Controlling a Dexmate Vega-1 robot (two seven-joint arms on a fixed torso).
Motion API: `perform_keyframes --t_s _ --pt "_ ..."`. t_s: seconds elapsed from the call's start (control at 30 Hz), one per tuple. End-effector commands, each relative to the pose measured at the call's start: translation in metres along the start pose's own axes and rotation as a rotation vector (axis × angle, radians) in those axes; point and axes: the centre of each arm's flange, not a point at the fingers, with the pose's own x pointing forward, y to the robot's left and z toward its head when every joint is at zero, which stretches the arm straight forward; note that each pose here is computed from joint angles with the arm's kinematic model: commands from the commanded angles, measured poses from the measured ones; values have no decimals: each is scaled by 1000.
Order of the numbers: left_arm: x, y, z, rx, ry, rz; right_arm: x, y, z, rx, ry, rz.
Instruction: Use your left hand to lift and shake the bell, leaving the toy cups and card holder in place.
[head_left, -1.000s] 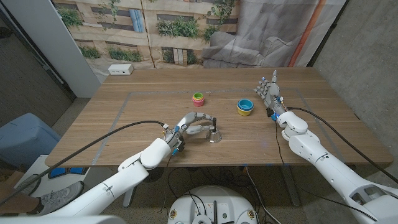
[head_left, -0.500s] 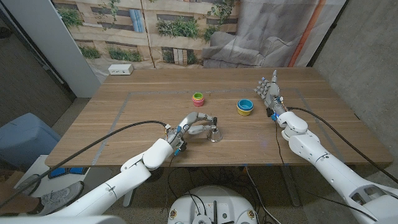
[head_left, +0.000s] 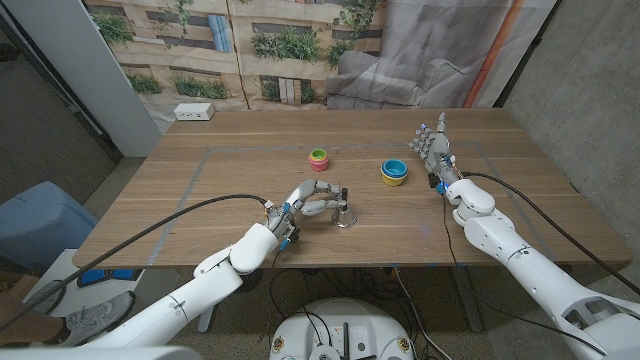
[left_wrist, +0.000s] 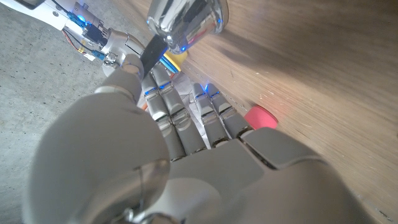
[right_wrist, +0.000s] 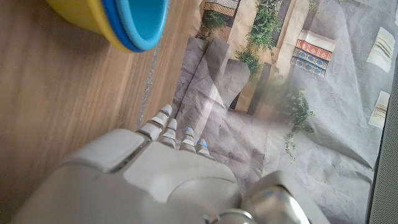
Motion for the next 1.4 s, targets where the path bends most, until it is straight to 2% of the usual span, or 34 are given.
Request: perform_keyframes --t_s 0.03,0.27,0.63,1.07,1.4 --pt "0 1 4 23 -9 38 0 0 0 0 0 0" --pt "2 2 9 10 -26 43 0 0 0 1 1 4" --pt "8 12 19 1 -48 69 0 0 0 0 0 0" --pt "8 36 33 48 -88 95 0 0 0 0 0 0" --pt "1 57 37 120 -117 117 0 0 0 0 0 0"
